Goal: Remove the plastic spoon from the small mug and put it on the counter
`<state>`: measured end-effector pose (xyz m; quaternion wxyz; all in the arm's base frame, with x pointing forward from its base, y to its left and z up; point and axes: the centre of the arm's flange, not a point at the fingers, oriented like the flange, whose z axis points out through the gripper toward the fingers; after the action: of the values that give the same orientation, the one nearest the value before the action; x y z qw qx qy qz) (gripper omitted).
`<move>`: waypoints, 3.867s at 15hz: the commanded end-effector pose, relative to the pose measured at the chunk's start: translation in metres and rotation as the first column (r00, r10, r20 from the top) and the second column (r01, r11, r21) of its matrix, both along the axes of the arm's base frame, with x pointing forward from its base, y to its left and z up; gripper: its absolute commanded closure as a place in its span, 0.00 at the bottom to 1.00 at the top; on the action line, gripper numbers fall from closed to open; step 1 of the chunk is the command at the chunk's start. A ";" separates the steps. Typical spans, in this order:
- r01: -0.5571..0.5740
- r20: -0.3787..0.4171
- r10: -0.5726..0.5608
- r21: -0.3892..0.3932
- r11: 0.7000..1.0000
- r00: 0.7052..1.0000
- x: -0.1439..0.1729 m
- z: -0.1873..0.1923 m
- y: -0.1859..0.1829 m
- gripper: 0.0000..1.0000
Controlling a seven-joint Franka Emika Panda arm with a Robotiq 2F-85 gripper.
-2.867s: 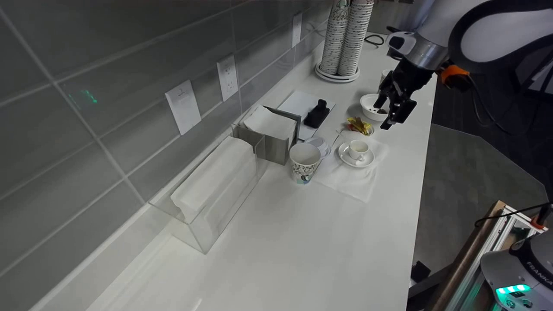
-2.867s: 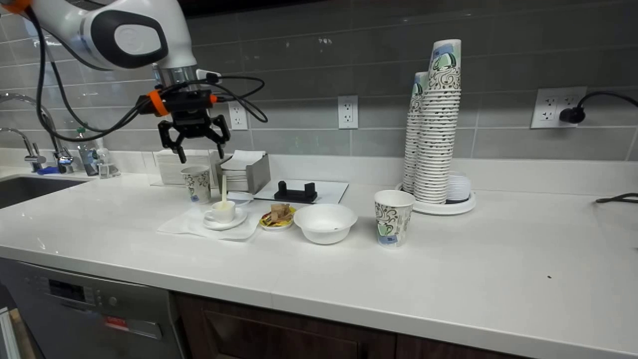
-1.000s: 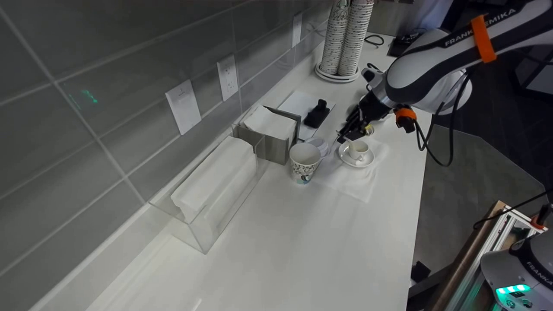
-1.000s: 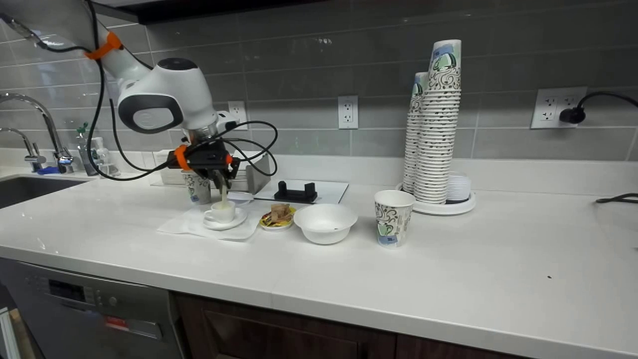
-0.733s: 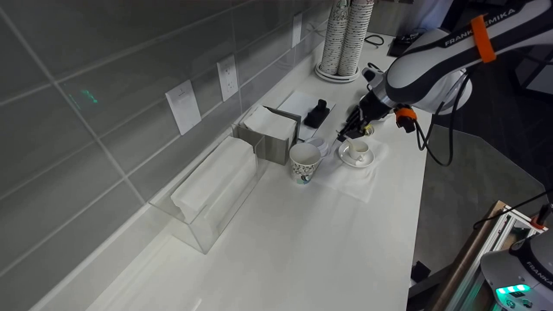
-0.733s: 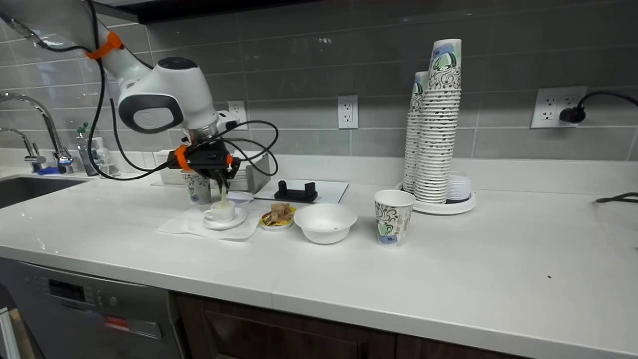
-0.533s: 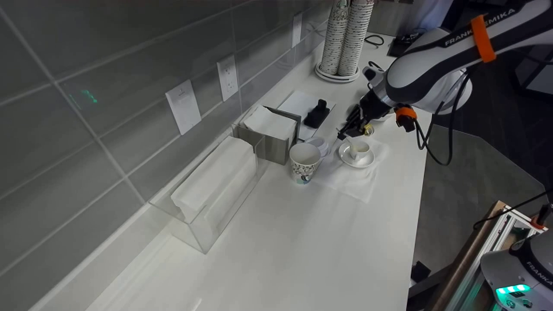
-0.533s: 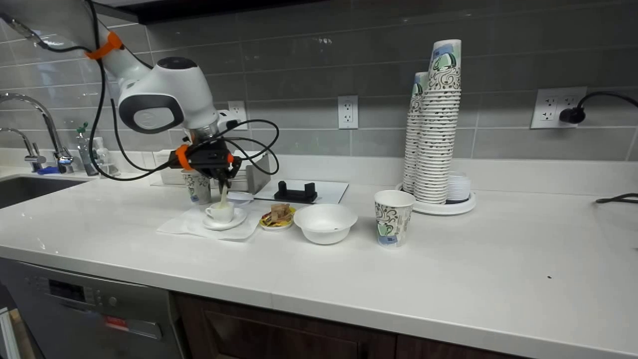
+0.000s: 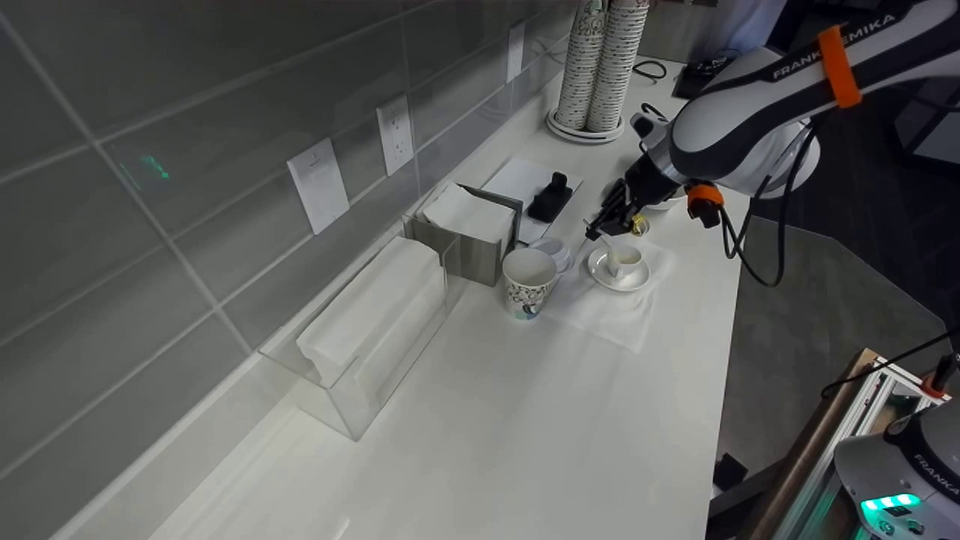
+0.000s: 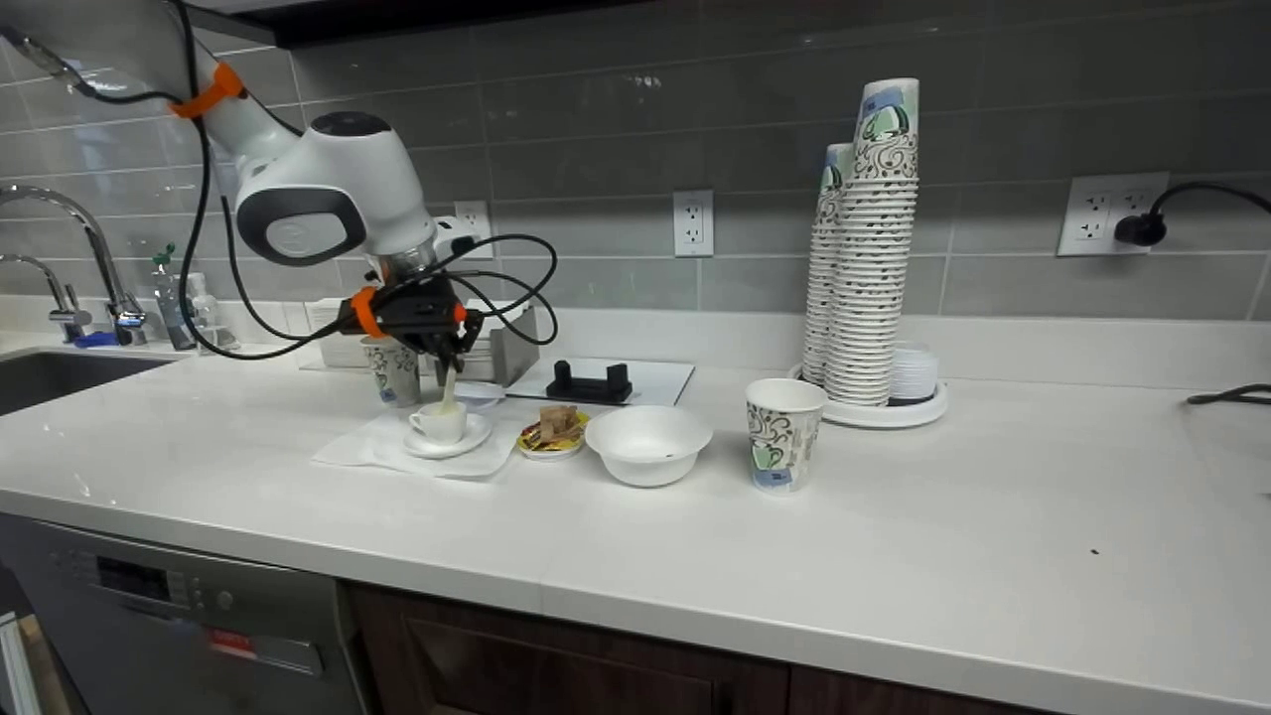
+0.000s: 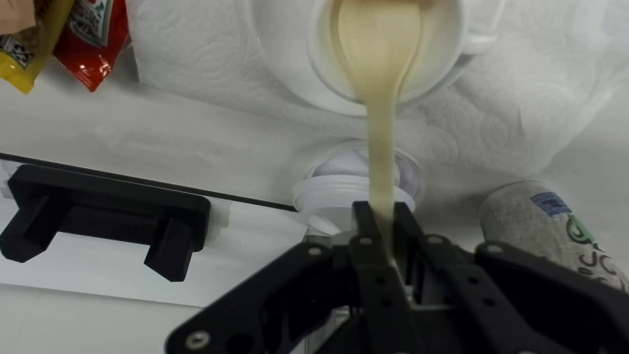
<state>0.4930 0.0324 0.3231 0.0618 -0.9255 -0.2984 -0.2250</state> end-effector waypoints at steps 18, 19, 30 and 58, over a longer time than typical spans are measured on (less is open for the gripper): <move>0.065 0.109 -0.069 0.041 0.997 0.992 -0.021 0.077 -0.049 0.97; 0.079 0.098 -0.084 0.048 0.996 0.992 -0.019 0.075 -0.058 0.97; 0.214 0.016 -0.217 0.097 0.972 0.976 0.007 0.032 -0.096 0.97; 0.159 -0.029 -0.161 -0.068 0.985 0.987 -0.033 0.047 -0.106 0.00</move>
<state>0.5027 -0.0707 0.3346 0.0232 -0.9576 -0.2067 -0.1994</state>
